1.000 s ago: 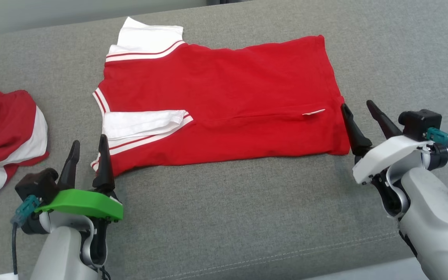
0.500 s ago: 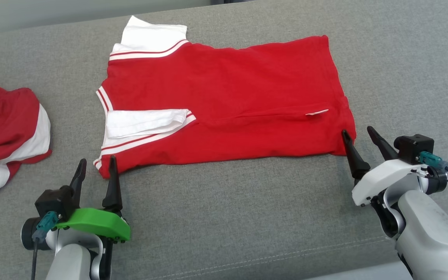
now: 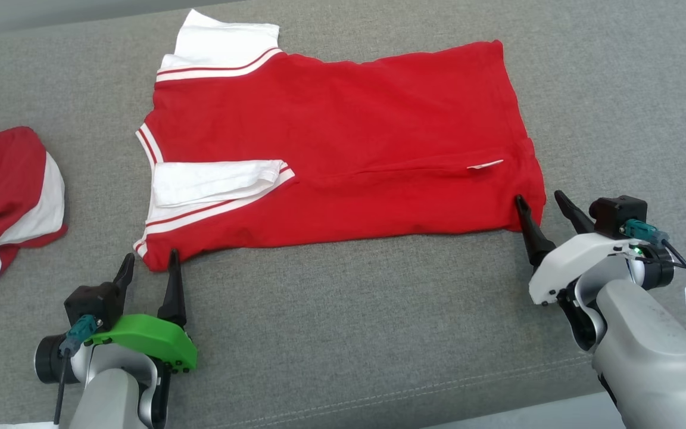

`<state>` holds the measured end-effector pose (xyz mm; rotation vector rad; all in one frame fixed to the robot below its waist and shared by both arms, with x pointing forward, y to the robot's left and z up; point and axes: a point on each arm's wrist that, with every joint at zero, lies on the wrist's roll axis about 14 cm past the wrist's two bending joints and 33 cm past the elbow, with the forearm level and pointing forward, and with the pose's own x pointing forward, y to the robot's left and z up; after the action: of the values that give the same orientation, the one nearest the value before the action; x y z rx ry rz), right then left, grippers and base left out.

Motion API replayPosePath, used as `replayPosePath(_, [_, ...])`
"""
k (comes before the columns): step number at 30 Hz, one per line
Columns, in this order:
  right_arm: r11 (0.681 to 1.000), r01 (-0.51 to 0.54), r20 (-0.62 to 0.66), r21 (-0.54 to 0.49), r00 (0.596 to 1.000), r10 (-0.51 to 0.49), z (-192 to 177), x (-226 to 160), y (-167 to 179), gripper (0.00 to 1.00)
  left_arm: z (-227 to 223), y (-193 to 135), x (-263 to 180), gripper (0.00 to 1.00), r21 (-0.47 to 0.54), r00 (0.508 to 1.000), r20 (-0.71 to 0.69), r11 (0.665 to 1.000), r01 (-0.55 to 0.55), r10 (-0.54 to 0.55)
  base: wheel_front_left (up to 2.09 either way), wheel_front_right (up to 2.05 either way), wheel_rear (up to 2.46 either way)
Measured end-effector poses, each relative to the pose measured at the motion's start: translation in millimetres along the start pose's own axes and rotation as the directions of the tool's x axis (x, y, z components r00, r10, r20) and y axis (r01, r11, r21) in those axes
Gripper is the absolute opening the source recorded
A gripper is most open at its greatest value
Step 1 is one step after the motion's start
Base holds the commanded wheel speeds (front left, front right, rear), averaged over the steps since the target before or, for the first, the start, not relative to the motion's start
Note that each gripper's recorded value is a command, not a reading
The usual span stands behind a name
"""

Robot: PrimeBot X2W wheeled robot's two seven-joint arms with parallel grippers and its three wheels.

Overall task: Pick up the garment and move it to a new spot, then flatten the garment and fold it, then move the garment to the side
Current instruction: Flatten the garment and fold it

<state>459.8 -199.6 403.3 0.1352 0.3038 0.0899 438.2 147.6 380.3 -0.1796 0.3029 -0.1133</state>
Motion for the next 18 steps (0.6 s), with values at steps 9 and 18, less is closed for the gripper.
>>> replayPosePath(9, [1.0, -0.005, -0.042, 0.024, 0.999, 0.006, -12, 8, 9, 0.0, -16, -1, 8, 0.0, -0.006, 0.998, -0.057, 1.0, 0.005, -0.006, 0.0, 0.0, 0.0])
replayPosePath(18, [1.0, -0.006, -0.01, 0.031, 1.0, 0.007, 1, 7, 7, 0.0, -7, -2, 4, 0.0, -0.012, 0.999, -0.032, 1.0, 0.011, -0.011, 0.0, 0.0, 0.0])
